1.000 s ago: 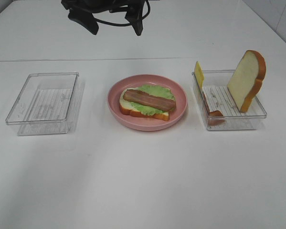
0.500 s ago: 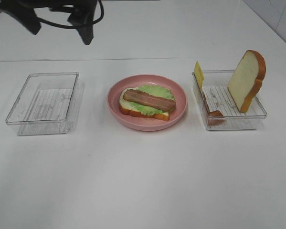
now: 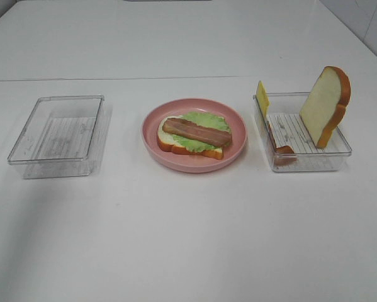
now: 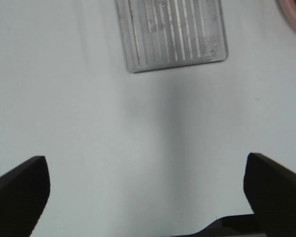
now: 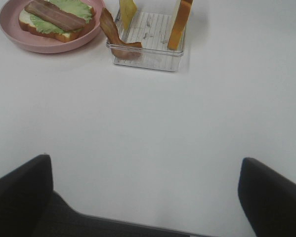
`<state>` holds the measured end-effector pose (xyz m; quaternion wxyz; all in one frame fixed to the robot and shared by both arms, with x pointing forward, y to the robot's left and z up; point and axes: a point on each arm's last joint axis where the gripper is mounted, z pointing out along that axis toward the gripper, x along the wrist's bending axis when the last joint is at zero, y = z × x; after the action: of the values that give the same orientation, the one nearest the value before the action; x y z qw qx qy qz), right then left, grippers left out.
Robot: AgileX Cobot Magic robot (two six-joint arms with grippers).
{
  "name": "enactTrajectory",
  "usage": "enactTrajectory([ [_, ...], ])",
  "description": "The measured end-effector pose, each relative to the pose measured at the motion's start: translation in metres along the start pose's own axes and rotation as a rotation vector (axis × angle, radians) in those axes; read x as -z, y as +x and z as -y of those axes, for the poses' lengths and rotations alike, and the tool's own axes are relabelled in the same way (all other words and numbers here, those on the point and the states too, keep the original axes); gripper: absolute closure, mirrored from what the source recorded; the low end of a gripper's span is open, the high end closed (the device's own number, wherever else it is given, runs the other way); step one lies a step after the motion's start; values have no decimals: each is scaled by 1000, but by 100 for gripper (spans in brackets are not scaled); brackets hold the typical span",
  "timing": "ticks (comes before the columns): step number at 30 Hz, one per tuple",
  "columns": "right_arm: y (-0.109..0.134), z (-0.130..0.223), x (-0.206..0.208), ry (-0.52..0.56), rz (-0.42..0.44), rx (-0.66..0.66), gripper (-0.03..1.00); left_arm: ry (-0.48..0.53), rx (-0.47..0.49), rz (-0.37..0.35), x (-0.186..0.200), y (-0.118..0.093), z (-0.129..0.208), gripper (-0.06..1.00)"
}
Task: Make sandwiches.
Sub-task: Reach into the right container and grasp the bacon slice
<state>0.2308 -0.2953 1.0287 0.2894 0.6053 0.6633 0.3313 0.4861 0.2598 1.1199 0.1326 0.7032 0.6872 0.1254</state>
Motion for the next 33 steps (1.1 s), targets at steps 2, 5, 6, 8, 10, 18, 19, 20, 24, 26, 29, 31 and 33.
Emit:
enactTrajectory([
  [2,0,0,0,0,0,0,-2,-30,13,-1,14,8,29,-4],
  [5,0,0,0,0,0,0,-2,-83,16,8,25,13,57,-4],
  [6,0,0,0,0,0,0,-2,-83,16,8,25,13,57,-4],
  [8,0,0,0,0,0,0,-2,-107,17,11,29,14,67,-4],
  [10,0,0,0,0,0,0,-2,-214,20,26,43,21,106,-4],
  [18,0,0,0,0,0,0,-2,-374,-12,43,49,30,168,-4],
  [19,0,0,0,0,0,0,-2,-381,-22,42,46,30,175,-4],
  [20,0,0,0,0,0,0,-2,-407,-38,41,42,32,190,-4],
  [24,0,0,0,0,0,0,-2,-431,-59,39,35,34,206,-4],
  [26,0,0,0,0,0,0,-2,-446,-88,34,28,36,218,-4],
  [29,0,0,0,0,0,0,-2,-448,-107,34,21,36,224,-4],
  [31,0,0,0,0,0,0,-2,-455,-113,50,15,34,226,-4],
  [33,0,0,0,0,0,0,-2,-458,-114,54,15,34,226,-4],
])
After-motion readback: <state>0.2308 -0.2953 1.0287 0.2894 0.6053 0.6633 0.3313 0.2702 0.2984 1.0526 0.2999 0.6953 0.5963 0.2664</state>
